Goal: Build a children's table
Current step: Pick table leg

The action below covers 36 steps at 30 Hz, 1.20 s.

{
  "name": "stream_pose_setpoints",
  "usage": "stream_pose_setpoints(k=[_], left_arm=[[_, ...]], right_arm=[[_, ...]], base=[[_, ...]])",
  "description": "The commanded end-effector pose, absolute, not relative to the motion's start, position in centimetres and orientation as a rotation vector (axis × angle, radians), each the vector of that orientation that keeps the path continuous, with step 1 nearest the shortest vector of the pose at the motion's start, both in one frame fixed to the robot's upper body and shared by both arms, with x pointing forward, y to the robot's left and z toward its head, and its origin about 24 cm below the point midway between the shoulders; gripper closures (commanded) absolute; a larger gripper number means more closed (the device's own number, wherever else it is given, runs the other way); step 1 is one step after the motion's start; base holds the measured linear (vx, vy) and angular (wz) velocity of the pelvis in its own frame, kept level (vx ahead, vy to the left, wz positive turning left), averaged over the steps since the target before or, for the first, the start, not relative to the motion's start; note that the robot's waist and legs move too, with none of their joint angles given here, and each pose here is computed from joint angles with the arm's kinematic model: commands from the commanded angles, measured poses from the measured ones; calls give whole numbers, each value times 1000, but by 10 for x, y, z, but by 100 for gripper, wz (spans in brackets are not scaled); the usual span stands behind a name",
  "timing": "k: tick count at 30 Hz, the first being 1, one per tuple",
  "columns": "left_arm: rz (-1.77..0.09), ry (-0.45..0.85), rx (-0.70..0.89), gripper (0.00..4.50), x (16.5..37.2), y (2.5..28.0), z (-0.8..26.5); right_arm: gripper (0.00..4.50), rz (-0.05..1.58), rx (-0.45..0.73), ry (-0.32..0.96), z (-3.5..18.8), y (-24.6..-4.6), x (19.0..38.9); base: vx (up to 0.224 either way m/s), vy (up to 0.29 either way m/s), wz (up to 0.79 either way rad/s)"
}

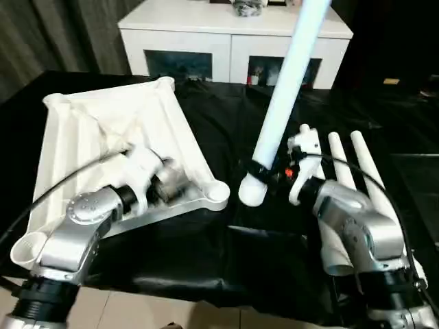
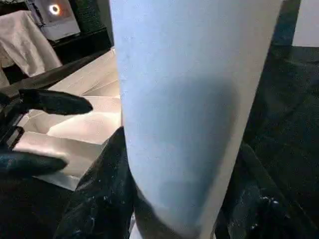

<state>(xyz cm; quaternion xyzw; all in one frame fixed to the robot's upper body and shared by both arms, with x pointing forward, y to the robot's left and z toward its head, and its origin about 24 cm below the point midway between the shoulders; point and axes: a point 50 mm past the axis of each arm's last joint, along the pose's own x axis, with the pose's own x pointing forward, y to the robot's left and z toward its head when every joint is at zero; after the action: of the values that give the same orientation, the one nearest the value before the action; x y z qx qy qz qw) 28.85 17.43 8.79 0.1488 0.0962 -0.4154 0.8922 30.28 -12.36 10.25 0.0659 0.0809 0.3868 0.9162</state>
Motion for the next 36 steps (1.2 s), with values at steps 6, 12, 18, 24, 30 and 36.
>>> stream_pose_setpoints(k=[6,12,18,24,30,36], left_arm=[[-953,310,342,50,294,171,75],[-953,396,364,98,300,175,58],[-965,439,348,143,300,184,53],[-950,451,342,191,305,192,52],[-970,492,313,236,301,206,48],[-986,555,322,280,296,215,40]], right_arm=[[266,805,118,100,117,-131,305],[266,866,107,98,119,-130,303],[266,888,59,114,120,-132,309],[266,940,54,117,124,-129,310],[266,1003,44,122,125,-125,308],[266,1018,46,119,126,-123,309]], base=[[0,0,0],[0,0,0],[0,0,0],[0,0,0],[0,0,0],[0,0,0]])
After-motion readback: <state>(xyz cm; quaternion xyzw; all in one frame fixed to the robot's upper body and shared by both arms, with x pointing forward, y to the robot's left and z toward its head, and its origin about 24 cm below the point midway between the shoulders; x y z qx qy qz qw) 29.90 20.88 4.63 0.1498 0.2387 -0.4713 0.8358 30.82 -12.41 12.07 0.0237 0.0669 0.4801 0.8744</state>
